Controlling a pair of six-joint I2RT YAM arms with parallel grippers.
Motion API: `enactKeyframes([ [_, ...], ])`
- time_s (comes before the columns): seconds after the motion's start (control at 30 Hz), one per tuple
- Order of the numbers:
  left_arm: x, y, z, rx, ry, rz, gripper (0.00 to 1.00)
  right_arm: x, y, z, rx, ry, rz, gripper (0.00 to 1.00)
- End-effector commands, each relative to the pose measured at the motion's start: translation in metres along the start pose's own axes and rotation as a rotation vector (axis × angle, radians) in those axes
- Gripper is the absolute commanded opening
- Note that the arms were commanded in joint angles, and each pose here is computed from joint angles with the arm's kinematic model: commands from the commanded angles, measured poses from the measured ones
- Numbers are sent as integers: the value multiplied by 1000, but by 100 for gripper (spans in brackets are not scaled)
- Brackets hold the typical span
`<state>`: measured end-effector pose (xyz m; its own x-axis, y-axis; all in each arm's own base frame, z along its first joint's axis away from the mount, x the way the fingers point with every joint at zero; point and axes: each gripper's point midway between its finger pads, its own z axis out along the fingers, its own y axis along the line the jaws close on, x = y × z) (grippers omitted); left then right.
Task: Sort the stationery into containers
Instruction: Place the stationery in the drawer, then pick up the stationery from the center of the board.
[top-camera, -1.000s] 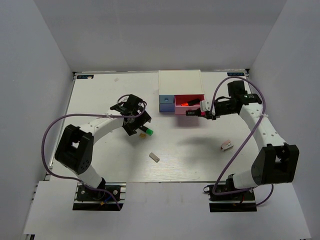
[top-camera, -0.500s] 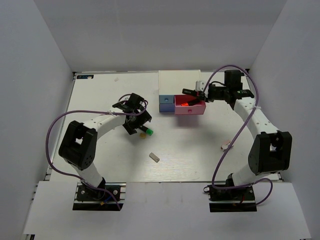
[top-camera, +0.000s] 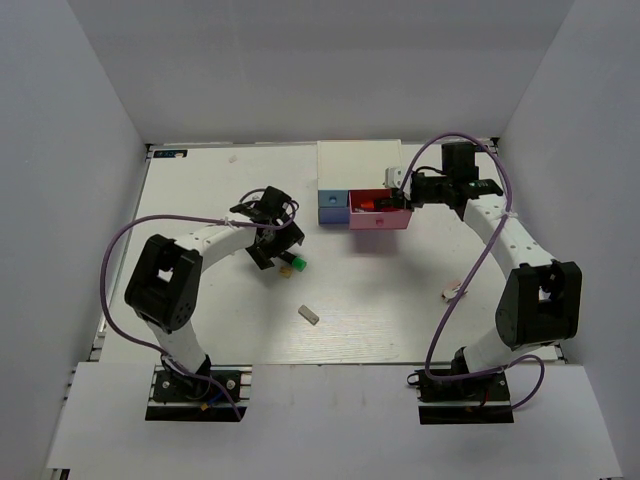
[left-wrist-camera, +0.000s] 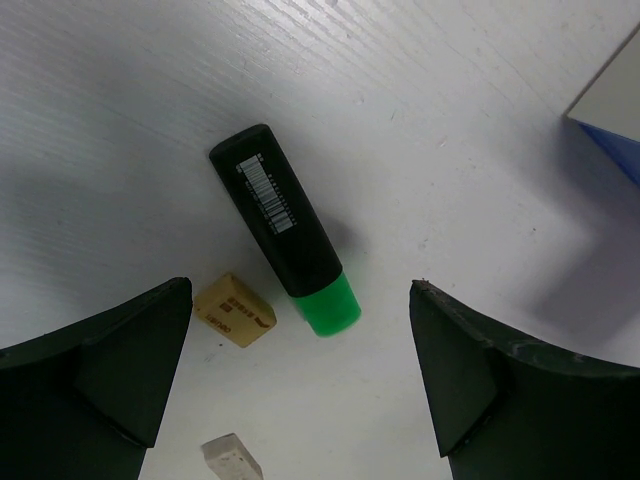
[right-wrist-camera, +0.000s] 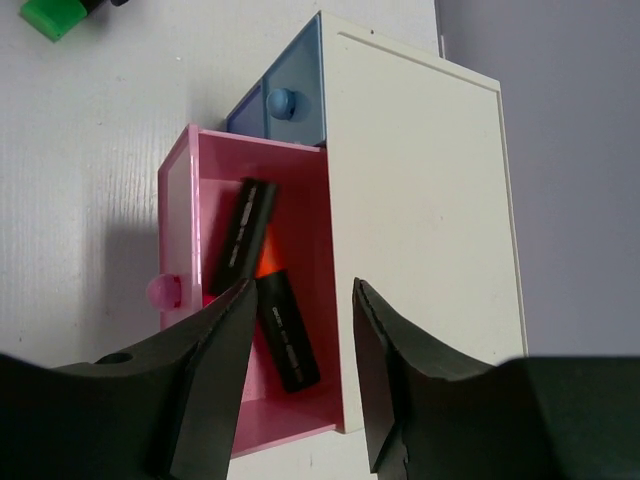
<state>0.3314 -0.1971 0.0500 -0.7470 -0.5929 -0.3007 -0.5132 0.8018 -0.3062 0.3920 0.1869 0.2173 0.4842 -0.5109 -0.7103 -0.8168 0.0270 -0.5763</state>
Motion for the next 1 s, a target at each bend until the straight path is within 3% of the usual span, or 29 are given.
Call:
enactKeyframes([
  [0.0,-11,-10,-6,11,-27,-23,99,-8,-1,-2,4,-12,0,50],
  [0.2,-11,-7,-1,-10,-26,-20,98,-21,-13,-8,68,-49,-6,48],
  [0.23,-11,-7,-1,-10,-26,-20,97,-21,-9,-7,70,-58,65,48],
  [0.47,-12,-7,12,-77,-13,-19,92,-45,-4,-21,155,-127,150,47],
  [0.73,-16,-6,27,-142,-16,-8,76,-44,20,-27,148,-122,197,47],
  [0.8,-16,-6,27,-142,-16,1,66,-44,24,-28,147,-122,202,47],
  [0.97,-9,2,35,-166,9,16,53,-41,31,-30,161,-125,232,48],
])
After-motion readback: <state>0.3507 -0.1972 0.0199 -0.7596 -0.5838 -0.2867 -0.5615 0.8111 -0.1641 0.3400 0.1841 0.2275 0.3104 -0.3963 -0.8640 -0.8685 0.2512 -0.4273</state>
